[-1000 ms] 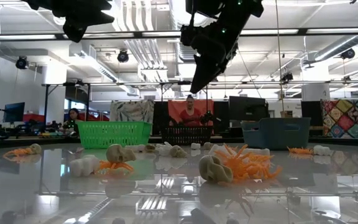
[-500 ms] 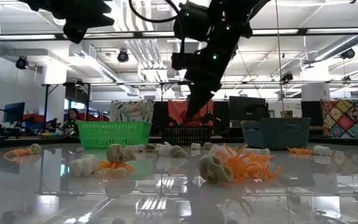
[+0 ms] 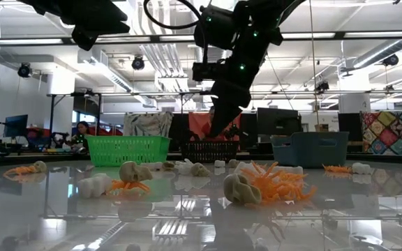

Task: Sort Halloween decoration
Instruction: Put the white skeleton toy into the blue bin

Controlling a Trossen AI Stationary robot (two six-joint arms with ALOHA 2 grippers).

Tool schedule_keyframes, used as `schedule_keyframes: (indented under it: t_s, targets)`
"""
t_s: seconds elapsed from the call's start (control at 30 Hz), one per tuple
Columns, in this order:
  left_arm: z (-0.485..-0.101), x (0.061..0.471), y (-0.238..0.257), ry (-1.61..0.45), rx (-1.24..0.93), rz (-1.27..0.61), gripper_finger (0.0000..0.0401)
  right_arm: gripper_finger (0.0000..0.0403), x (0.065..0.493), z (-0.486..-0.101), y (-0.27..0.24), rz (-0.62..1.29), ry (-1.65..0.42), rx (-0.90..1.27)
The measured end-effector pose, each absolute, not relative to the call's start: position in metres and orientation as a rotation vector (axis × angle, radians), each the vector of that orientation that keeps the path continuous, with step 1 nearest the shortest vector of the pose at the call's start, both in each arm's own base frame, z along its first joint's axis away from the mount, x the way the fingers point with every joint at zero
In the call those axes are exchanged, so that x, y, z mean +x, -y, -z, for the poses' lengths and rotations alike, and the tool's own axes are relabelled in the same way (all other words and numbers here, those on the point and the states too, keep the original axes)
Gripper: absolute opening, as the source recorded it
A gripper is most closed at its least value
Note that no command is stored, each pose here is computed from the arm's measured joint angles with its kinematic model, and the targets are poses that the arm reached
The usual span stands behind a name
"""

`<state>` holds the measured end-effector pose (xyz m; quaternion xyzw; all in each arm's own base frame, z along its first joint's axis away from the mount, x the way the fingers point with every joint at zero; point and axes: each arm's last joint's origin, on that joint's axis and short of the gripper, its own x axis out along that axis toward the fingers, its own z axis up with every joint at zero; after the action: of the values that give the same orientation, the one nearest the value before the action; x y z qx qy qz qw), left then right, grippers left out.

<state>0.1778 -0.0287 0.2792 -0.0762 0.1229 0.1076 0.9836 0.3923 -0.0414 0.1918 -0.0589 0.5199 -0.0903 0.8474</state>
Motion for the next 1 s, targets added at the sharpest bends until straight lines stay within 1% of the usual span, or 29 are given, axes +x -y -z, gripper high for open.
schedule_keyframes:
  t_s: [0.13, 0.23, 0.47, 0.67, 0.83, 1.0]
  targets:
    - [-0.279, 0.178, 0.029, -0.247, -0.153, -0.217, 0.0129, 0.0215, 0.394, -0.185, 0.042, 0.201, -1.108, -0.104]
    - [-0.279, 0.178, 0.029, -0.25, -0.147, -0.217, 0.0129, 0.0222, 0.395, -0.18, 0.042, 0.213, -1.119, -0.082]
    - [-0.279, 0.178, 0.029, -0.254, -0.139, -0.219, 0.0129, 0.0224, 0.395, -0.174, 0.043, 0.234, -1.134, -0.04]
    - [-0.278, 0.178, 0.029, -0.256, -0.139, -0.219, 0.0129, 0.0224, 0.392, -0.169, 0.043, 0.211, -1.143, -0.008]
    - [-0.278, 0.177, 0.029, -0.26, -0.127, -0.218, 0.0129, 0.0224, 0.389, -0.159, 0.044, 0.215, -1.127, -0.005]
    - [-0.278, 0.177, 0.029, -0.263, -0.125, -0.218, 0.0129, 0.0224, 0.39, -0.158, 0.048, 0.231, -1.095, 0.01]
